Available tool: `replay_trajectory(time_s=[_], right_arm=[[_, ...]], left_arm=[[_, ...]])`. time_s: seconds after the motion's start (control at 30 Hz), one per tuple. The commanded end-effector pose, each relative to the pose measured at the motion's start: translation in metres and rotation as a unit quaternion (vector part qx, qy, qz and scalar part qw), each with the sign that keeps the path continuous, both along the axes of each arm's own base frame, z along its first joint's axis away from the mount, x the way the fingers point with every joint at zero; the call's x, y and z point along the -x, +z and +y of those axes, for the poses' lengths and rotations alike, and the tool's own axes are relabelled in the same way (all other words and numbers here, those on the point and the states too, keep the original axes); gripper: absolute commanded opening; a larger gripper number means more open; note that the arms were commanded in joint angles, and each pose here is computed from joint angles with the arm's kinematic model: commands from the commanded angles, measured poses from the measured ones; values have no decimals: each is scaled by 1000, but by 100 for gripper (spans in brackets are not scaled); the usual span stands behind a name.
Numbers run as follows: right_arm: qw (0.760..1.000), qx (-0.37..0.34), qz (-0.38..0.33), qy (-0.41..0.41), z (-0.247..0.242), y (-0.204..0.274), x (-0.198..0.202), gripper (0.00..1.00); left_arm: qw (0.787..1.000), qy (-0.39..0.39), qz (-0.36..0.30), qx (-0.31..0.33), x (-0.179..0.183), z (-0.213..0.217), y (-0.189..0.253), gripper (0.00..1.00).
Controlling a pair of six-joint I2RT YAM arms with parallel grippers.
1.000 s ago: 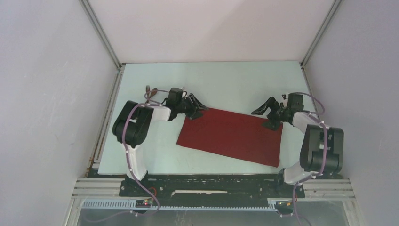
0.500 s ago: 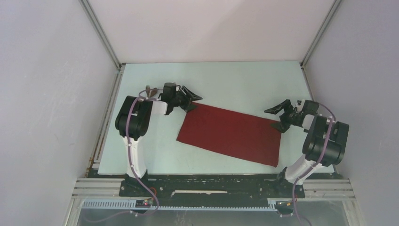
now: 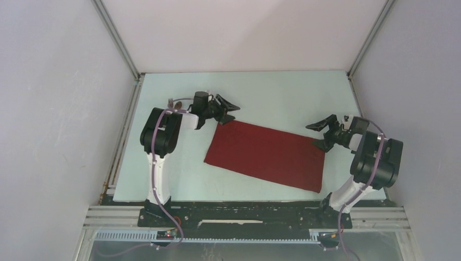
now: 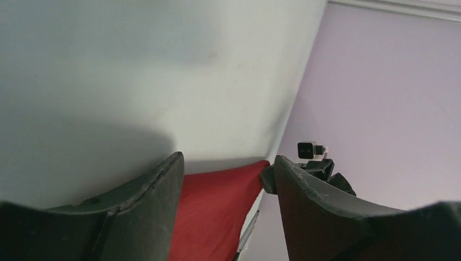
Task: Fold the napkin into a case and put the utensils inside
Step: Smooth out the rectangle-folded napkin at the center of the board, then pick up the rectangle-folded napkin from the center of the board.
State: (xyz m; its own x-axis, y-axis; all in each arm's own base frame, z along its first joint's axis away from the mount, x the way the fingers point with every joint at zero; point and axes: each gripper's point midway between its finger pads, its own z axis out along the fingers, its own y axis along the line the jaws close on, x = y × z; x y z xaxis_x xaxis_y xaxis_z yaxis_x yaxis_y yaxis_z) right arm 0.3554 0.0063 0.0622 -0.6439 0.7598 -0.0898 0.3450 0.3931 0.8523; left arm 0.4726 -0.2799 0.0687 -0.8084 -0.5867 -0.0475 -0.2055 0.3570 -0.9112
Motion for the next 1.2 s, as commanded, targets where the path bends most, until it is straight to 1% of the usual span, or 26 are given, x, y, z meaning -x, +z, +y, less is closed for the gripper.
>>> replay_trajectory(time_s=[0.0, 0.1, 0.17, 0.23, 0.3, 0.33, 0.4, 0.43, 0.47, 0.53, 0.6, 0.67, 0.7, 0.73, 0.77, 0.87, 0.93, 1.0, 1.07, 1.17], right_arm=[[1000, -13, -21, -11, -9, -6, -8, 100], [999, -18, -15, -27, -20, -17, -11, 100], [999, -17, -13, -33, -25, -20, -12, 100], [1000, 2, 6, -30, -27, -18, -10, 100], [998, 42, 39, -26, -27, -8, -3, 100], [995, 78, 51, -28, -31, 3, -3, 100], [982, 148, 112, -33, -34, 14, 15, 100], [971, 182, 152, -41, -37, 18, 30, 100], [956, 204, 208, -45, -40, 18, 53, 100], [927, 240, 281, -69, -52, 21, 86, 100], [914, 238, 324, -55, -52, 21, 113, 98], [903, 239, 355, -27, -51, 17, 132, 92], [898, 239, 368, -28, -51, 16, 137, 90], [900, 237, 364, -23, -47, 17, 137, 87], [900, 239, 363, -20, -45, 17, 135, 87], [882, 254, 396, 2, -49, 3, 143, 87], [888, 243, 390, 24, -47, -1, 136, 87], [883, 253, 393, 37, -52, -5, 133, 87], [884, 259, 384, 54, -48, -5, 126, 87], [866, 289, 400, 74, -47, -14, 130, 86]], left_arm=[[1000, 6, 18, 11, 1, 10, -27, 66], [1000, 20, 21, 7, -9, 24, -39, 67], [1000, 20, 13, 8, -18, 29, -38, 67], [1000, 14, 2, -13, -25, 32, -31, 67], [999, -5, -18, -48, -27, 31, -19, 67], [998, -12, -17, -61, -26, 28, -12, 67], [997, -28, -17, -68, -21, 19, 12, 67], [997, -34, -13, -66, -17, 15, 24, 67], [997, -38, -10, -64, -11, 12, 38, 67], [997, -51, 8, -60, 7, 7, 59, 67], [996, -76, 7, -43, 27, 0, 83, 67], [994, -99, -12, -35, 47, -5, 105, 67], [993, -109, -24, -38, 58, -5, 114, 67], [992, -117, -36, -43, 70, -4, 121, 67], [990, -124, -51, -48, 82, -3, 133, 68], [986, -141, -67, -58, 114, -1, 138, 68], [983, -157, -78, -55, 129, -2, 142, 68], [981, -165, -87, -56, 136, -1, 144, 68], [979, -173, -92, -56, 139, -1, 145, 68], [977, -187, -89, -43, 142, -3, 147, 68]])
